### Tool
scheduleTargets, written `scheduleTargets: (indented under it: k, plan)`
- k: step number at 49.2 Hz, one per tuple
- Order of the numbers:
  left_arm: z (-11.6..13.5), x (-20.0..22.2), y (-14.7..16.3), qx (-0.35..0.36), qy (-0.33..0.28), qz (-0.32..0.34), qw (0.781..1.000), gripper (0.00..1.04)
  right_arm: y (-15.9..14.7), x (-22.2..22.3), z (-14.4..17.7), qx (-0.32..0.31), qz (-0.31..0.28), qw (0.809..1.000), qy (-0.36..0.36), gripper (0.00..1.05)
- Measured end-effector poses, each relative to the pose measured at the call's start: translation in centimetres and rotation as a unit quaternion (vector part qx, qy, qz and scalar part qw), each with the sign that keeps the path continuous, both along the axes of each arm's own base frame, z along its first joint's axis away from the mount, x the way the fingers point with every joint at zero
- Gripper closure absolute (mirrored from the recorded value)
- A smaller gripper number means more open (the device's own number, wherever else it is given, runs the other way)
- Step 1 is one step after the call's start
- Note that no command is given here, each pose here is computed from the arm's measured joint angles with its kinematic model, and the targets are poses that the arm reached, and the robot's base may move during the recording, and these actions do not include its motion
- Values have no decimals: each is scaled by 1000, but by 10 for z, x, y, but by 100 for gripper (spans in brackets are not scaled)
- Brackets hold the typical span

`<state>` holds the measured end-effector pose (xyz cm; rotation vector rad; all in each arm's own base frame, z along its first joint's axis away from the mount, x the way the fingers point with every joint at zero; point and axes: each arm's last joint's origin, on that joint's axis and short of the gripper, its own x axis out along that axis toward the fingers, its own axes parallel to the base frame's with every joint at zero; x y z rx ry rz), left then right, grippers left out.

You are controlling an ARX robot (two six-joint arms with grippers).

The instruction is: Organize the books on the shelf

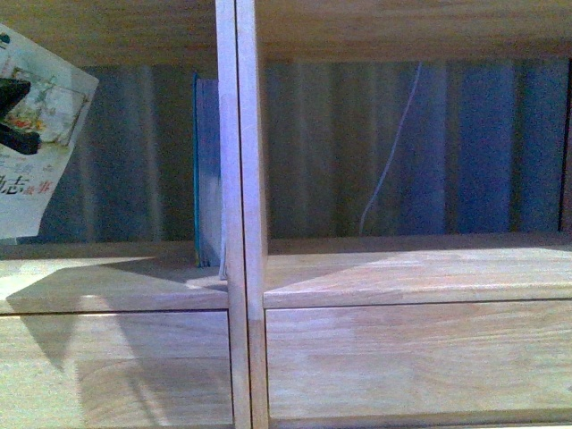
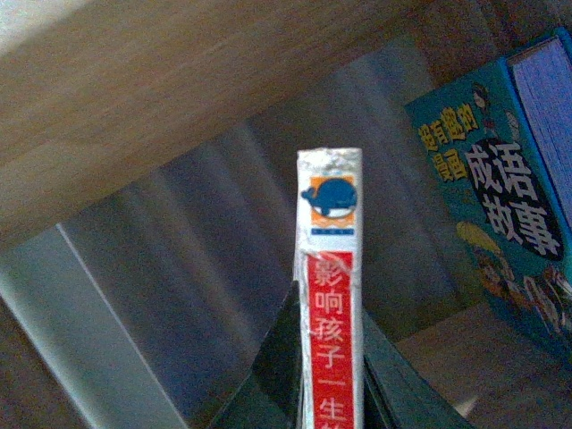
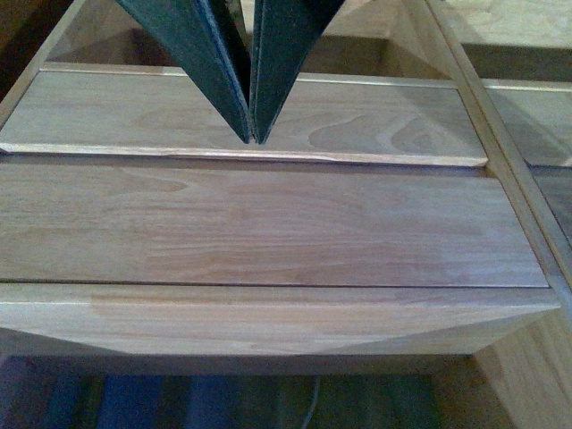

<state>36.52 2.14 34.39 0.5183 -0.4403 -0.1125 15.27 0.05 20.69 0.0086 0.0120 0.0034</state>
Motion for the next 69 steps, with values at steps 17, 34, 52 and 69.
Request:
scheduleTargets:
  k: [17, 34, 52, 69]
  plan:
    - [-20, 74, -15, 4, 11, -19, 1000, 98, 0, -19, -19, -1, 0, 1000, -5, 102]
    - [-32, 114, -51, -7, 13, -50, 999, 98, 0, -31, -30, -1, 0, 1000, -3, 102]
    - [-38, 133, -68, -21, 9, -53, 998, 98, 0, -39, -36, -1, 0, 1000, -13, 102]
    - [-32, 146, -83, -50, -1, -54, 997, 98, 0, -44, -36, -1, 0, 1000, -13, 102]
